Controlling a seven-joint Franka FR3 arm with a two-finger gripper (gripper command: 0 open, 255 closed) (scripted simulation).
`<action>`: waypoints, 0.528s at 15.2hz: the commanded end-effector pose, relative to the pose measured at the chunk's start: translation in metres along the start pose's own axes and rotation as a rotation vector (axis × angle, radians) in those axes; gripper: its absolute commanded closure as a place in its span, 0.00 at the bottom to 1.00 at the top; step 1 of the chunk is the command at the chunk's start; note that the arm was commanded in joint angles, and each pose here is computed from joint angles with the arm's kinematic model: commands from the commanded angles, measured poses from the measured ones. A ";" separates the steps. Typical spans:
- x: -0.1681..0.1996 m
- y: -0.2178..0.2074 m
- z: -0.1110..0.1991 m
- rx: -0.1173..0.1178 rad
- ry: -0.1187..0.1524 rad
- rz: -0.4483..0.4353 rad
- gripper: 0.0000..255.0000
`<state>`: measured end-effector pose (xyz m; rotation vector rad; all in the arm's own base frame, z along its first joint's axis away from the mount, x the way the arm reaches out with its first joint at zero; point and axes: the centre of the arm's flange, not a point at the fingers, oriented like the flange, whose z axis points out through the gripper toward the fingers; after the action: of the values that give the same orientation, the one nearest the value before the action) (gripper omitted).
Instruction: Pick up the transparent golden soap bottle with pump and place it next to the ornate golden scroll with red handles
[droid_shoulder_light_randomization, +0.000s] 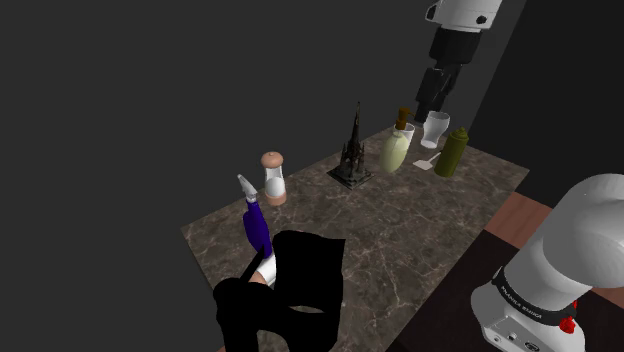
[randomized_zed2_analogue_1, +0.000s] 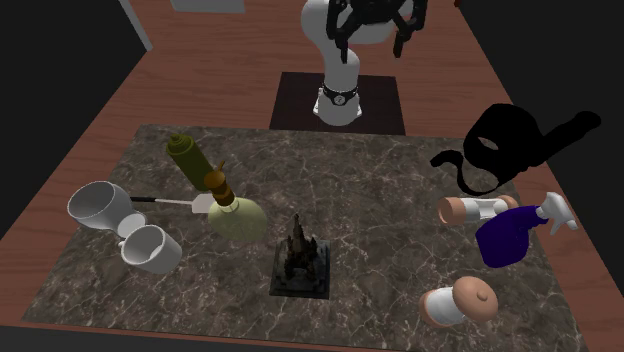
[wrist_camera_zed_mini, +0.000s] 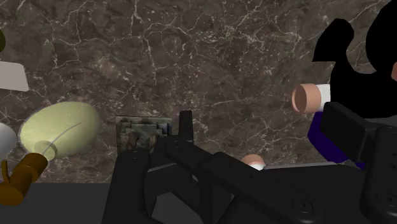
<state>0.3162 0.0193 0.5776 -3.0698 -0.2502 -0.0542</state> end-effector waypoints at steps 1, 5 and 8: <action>0.000 0.000 0.000 0.000 0.000 0.000 0.00; 0.018 0.045 0.016 -0.008 0.004 -0.029 0.00; 0.033 0.079 0.028 -0.014 0.006 -0.050 0.00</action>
<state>0.3527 -0.0414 0.5523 -3.0749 -0.3141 -0.0655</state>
